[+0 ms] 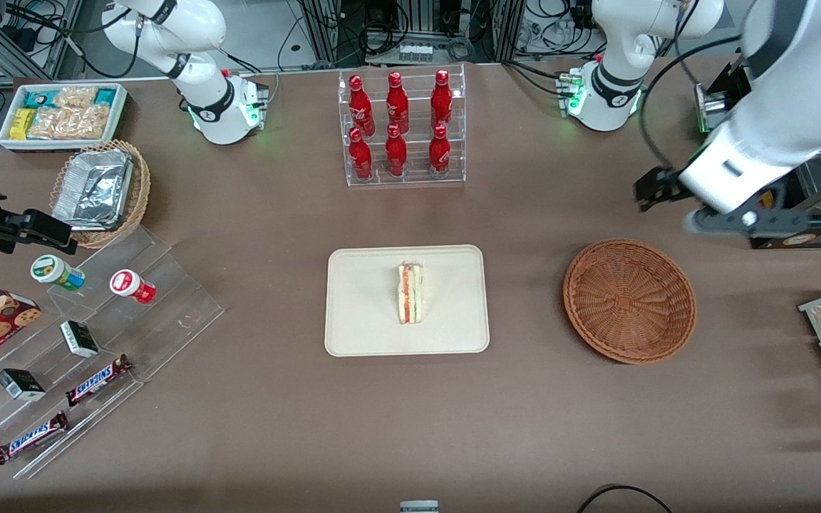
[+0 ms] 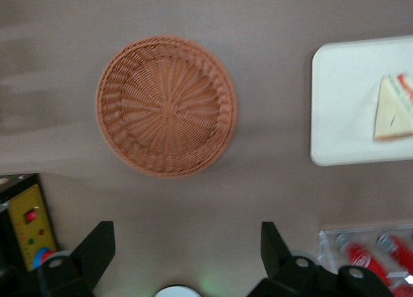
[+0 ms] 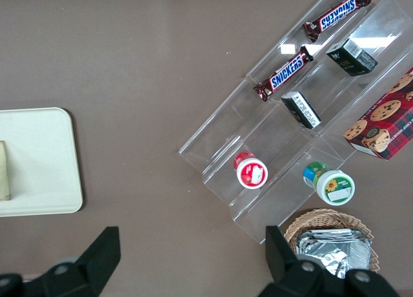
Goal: Place sandwich from basket to tray
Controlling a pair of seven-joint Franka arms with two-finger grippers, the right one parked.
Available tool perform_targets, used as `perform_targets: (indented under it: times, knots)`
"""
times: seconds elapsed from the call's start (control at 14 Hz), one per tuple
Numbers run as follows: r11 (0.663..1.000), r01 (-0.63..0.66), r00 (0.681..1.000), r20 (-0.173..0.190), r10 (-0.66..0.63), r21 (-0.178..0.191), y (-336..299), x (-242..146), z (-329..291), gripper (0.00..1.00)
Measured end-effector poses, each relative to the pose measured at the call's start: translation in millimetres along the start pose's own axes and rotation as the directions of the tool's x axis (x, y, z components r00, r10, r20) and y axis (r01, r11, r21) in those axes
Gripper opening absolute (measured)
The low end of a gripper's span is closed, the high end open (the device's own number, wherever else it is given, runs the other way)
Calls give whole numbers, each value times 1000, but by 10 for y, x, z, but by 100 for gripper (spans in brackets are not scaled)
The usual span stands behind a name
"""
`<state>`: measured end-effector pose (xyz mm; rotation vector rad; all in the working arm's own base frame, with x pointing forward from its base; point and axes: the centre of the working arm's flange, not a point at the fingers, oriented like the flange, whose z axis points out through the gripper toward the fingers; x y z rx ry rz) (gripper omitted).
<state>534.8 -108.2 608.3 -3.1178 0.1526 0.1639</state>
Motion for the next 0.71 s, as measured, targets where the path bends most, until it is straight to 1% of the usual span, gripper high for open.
perform_targets:
  times: [0.14, 0.29, 0.43, 0.57, 0.71]
  knots:
    - [999, -36, 999, -3, 36, -10, -312, -208, -42, 100]
    - [998, -52, 999, -15, 52, -17, -604, -342, -104, 100]
    - [999, -48, 998, -30, 47, -19, -763, -388, -173, 100]
    - [999, -46, 998, -43, 46, -16, -774, -379, -235, 100]
    - [999, -42, 998, -44, 42, -12, -795, -359, -257, 100]
